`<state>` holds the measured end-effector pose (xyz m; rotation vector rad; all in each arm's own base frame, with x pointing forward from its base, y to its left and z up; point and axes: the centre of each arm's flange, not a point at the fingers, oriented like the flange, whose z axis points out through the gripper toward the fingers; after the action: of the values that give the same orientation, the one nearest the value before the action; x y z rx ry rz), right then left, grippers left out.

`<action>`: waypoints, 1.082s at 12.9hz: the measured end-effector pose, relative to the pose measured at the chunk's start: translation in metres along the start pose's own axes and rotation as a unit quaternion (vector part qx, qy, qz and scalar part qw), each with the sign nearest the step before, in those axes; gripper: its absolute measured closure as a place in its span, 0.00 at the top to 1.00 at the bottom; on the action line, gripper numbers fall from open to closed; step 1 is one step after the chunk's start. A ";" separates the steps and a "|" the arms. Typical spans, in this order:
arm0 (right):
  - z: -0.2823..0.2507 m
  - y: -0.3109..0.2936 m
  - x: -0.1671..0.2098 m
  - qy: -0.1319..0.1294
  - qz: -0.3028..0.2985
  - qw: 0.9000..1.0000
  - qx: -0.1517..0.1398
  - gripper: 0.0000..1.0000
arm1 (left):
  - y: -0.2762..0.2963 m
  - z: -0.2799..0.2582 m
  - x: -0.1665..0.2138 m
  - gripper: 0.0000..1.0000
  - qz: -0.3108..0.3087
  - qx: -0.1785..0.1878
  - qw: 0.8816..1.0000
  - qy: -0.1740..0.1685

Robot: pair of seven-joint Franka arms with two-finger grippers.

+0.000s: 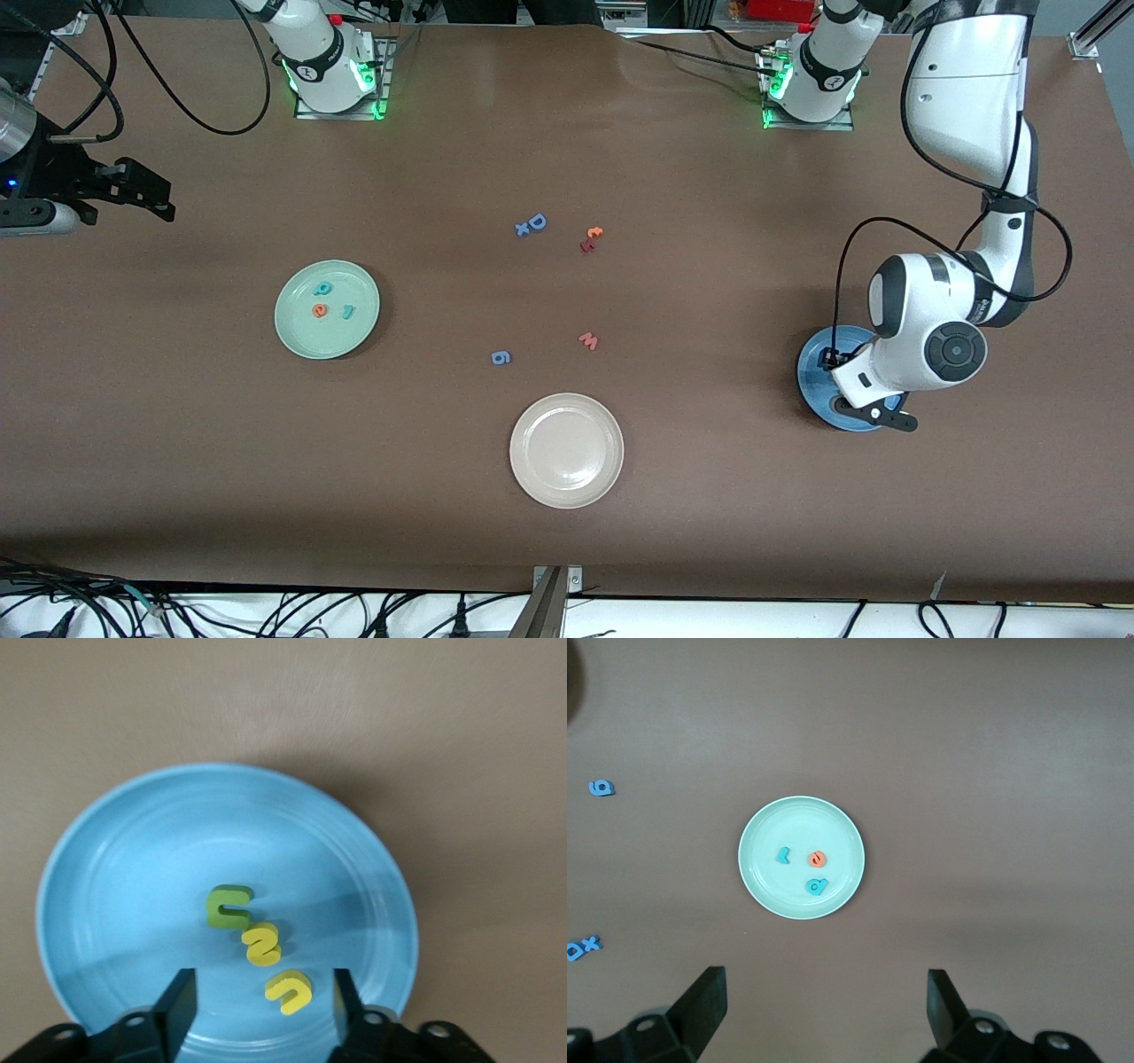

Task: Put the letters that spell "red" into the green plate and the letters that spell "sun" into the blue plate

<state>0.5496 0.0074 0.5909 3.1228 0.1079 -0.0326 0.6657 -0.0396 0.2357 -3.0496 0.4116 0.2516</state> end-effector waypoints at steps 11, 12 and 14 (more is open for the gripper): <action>0.000 -0.003 0.000 0.000 -0.003 1.000 0.000 1.00 | -0.001 -0.314 -0.122 1.00 0.031 -0.045 0.990 0.132; 0.000 -0.003 0.000 0.001 -0.003 1.000 0.000 1.00 | 0.007 -0.319 -0.124 1.00 0.040 -0.043 0.989 0.134; -0.002 -0.003 0.001 0.002 -0.003 1.000 0.000 1.00 | 0.018 -0.318 -0.122 1.00 0.055 -0.038 0.989 0.131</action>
<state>0.5500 0.0101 0.5926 3.1224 0.1163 -0.0252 0.5939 -0.0490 0.5687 -3.1470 0.5979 -0.1346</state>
